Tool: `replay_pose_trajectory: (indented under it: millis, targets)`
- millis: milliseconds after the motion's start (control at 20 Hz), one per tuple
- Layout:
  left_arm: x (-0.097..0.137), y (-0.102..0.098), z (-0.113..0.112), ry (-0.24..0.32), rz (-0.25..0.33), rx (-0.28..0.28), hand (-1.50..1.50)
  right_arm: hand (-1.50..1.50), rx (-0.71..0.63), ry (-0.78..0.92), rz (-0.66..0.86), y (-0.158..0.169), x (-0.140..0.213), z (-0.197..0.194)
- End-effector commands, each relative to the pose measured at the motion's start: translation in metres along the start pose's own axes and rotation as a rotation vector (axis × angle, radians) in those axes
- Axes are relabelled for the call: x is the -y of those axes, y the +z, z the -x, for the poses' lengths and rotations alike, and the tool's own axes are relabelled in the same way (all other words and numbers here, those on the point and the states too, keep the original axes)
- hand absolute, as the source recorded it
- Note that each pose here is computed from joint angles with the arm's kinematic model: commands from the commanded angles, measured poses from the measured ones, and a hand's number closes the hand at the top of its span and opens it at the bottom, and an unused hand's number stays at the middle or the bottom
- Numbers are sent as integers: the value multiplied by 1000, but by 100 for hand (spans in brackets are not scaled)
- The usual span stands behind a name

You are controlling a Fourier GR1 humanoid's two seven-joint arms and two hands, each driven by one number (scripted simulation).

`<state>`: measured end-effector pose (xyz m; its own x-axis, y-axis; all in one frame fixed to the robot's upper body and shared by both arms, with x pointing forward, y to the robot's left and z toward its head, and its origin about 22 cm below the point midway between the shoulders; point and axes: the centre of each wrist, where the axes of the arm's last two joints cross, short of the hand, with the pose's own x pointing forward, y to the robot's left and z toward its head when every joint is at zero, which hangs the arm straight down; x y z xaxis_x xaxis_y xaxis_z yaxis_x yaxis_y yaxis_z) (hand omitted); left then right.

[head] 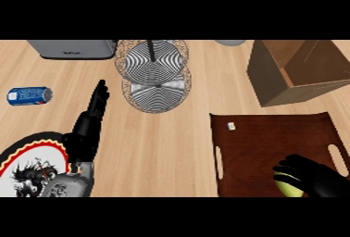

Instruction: Pick the lemon from the tray and place it in the tiered basket

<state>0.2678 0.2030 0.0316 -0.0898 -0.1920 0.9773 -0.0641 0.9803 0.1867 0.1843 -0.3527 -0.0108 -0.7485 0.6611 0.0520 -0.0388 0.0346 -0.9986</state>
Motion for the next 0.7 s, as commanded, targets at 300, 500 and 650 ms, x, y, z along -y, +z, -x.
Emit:
replay_pose_trajectory:
  millis: [300, 500, 650]
  targets:
    - [10, -1, -14, 16, 4, 18, 0, 150, 64, 135, 201, -7, -12, 4]
    - [11, -3, -6, 3, 23, 12, 0, 150, -216, 82, -71, -78, -24, -59]
    - [5, -2, -4, -4, 24, 14, 0, 150, -320, 44, -185, -78, -32, -72]
